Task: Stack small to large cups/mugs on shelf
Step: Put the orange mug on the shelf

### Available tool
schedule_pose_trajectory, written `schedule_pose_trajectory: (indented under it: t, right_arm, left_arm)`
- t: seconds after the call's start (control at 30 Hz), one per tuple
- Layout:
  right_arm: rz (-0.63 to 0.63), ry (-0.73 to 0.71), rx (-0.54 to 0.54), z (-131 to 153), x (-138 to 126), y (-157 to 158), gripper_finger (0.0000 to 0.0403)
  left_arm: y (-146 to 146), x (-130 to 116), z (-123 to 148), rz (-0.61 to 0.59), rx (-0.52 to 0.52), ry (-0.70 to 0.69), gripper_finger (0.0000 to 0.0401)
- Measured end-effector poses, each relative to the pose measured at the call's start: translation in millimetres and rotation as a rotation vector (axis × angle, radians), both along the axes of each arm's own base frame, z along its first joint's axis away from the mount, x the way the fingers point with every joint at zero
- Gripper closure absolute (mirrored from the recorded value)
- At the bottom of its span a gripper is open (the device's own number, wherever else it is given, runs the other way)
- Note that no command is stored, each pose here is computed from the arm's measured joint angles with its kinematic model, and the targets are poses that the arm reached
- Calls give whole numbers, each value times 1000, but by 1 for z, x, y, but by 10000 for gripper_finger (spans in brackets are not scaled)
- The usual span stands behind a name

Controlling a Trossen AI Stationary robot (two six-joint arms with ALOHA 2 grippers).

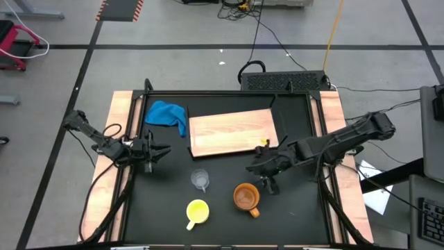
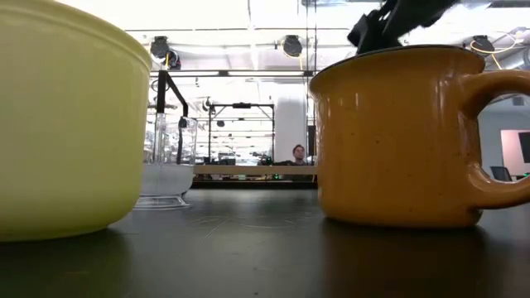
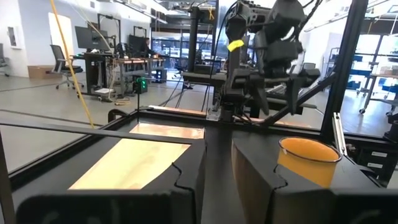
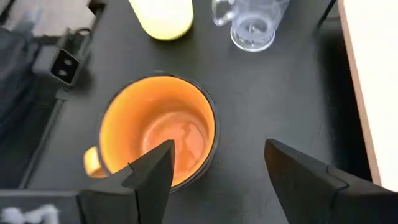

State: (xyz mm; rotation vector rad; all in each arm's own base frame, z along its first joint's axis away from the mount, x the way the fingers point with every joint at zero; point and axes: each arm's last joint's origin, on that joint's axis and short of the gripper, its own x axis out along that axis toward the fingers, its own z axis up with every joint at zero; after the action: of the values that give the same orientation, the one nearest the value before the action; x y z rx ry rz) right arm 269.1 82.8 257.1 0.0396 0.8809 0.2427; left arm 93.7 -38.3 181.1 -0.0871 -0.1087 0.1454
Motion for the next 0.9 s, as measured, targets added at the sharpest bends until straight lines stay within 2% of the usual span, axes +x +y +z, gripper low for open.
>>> schedule_pose_trajectory:
  t: [0.4,0.9]
  right_arm:
    - [-19,151,-8,-39,20,7,165]
    - [-29,122,74,-39,26,10,165]
  left_arm:
    - [0,0,0,1,0,1,320]
    - [0,0,-1,0,5,8,320]
